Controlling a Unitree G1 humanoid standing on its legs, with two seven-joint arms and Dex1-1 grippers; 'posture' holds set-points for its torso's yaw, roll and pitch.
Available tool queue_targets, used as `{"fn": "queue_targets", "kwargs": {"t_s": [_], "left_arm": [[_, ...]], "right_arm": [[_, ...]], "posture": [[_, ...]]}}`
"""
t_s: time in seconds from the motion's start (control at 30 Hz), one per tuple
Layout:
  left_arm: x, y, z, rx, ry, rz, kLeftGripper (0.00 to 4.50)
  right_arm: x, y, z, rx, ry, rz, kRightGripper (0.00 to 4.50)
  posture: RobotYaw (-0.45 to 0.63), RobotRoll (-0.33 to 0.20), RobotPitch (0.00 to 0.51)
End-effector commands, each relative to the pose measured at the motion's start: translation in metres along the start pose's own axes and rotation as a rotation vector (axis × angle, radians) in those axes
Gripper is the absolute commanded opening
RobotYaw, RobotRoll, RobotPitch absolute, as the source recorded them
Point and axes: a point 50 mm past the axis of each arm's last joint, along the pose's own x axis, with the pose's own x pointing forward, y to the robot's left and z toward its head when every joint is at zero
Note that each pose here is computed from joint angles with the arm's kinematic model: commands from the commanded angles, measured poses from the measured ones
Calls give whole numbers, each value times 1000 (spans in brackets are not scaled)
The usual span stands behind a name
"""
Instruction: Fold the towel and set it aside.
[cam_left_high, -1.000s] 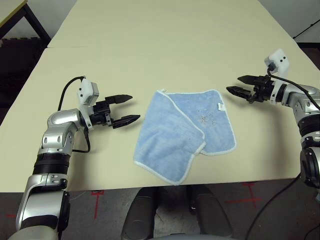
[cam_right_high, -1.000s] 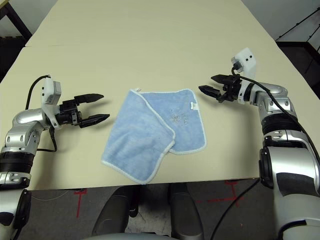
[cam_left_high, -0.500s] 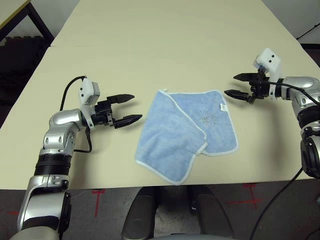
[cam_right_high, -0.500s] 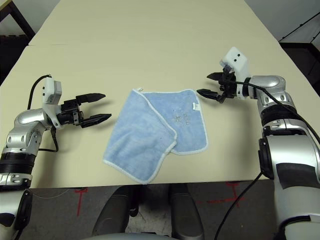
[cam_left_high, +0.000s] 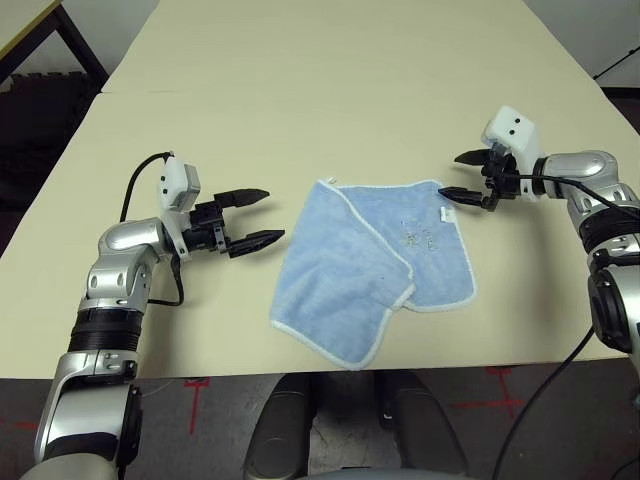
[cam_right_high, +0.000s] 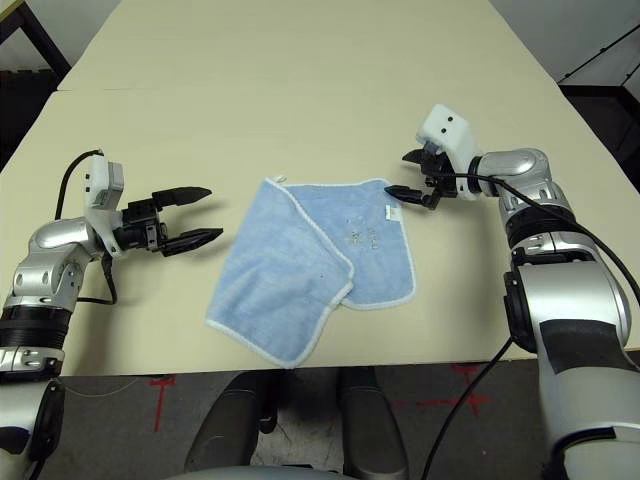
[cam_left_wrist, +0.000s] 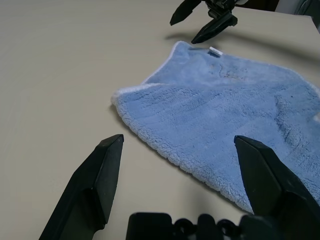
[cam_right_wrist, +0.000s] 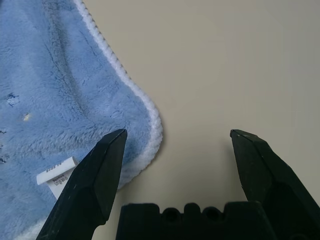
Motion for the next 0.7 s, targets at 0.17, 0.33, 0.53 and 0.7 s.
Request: {"fn": "queue_targets", "kwargs": {"t_s": [0.17, 0.33, 0.53, 0.7], "left_arm": [[1, -4, -3, 3, 11, -26, 4500], [0, -4, -3, 3, 17, -28, 4500], [0, -4, -2, 4, 17, -29, 4500], [0, -5, -1, 8, 18, -35, 4500]], "right_arm": [[2, 0, -1, -27, 41, -1, 4469], [4, 2, -1, -32, 58, 21, 4469], [8, 2, 1, -33, 50, 10, 4469], [10, 3, 1, -37, 52, 4, 4469]], "posture": [[146, 0, 208], [145, 0, 210], [149, 0, 215], [147, 0, 215]]}}
